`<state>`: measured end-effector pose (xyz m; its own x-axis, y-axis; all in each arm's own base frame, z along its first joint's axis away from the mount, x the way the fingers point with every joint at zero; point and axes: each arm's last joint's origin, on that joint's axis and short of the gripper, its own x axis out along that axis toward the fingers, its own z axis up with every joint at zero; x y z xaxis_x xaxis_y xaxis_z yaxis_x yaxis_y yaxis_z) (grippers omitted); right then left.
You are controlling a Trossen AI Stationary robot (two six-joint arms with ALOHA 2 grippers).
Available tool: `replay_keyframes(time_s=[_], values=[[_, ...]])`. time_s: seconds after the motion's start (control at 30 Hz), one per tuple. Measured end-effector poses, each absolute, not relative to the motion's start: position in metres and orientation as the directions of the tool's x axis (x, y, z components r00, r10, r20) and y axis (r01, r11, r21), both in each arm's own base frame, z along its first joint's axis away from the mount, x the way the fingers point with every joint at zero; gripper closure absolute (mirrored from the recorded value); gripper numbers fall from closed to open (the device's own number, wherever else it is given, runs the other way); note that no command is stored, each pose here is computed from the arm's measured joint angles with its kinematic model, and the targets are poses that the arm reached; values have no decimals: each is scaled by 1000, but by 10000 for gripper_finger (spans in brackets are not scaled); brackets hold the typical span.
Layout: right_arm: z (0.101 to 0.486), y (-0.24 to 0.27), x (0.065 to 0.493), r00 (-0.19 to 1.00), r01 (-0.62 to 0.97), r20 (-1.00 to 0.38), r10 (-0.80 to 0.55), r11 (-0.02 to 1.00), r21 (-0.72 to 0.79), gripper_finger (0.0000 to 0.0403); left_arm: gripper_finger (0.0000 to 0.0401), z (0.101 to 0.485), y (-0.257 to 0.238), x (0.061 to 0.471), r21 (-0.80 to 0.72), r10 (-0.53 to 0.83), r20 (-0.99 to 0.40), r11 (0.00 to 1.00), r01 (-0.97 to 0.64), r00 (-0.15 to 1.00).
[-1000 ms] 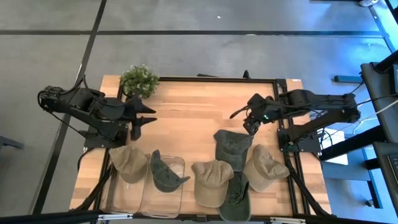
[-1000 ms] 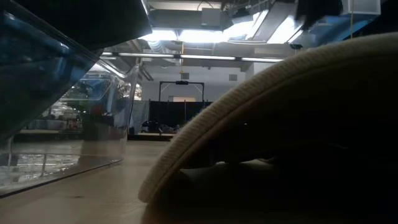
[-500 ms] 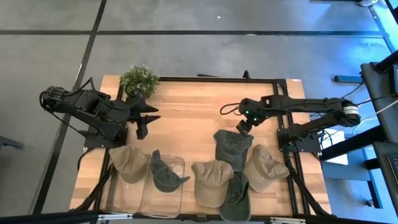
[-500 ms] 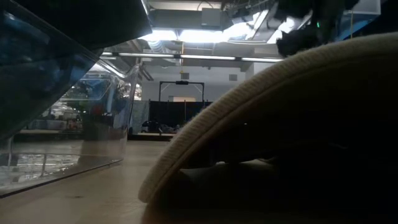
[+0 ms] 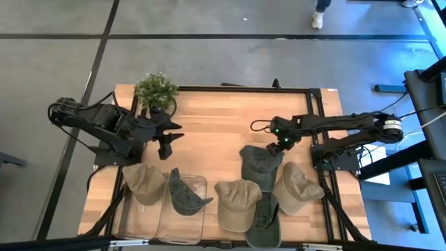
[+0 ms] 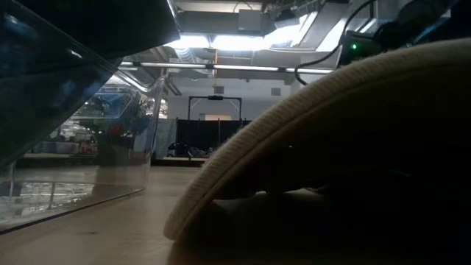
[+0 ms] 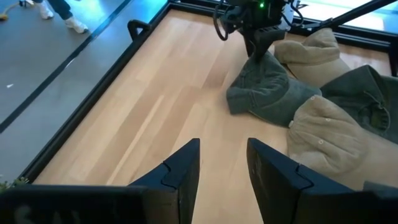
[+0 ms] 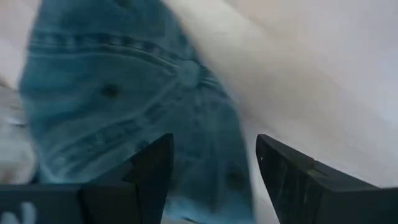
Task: Pick & Place hat
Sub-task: Put the top black cap into the right transparent bin
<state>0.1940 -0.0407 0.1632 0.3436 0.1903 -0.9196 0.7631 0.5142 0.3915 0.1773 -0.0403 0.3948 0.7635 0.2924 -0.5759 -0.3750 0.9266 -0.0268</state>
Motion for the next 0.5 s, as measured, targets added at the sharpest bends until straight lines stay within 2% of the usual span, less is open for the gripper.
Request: replay_keyframes(time_s=[0.13, 0.3, 0.4, 0.5], values=[[155, -42, 194, 412, 733, -876, 252, 480, 483, 173, 274, 394, -41, 179, -22, 293, -580, 927, -375, 760], [149, -41, 192, 433, 724, -853, 292, 452, 522, 182, 274, 394, -41, 179, -21, 295, -579, 926, -376, 760], [149, -41, 192, 435, 722, -845, 312, 440, 534, 214, 273, 394, -40, 179, -8, 316, -571, 921, -390, 758], [149, -40, 192, 443, 703, -836, 325, 453, 548, 272, 273, 395, -40, 181, 5, 357, -543, 906, -422, 760]])
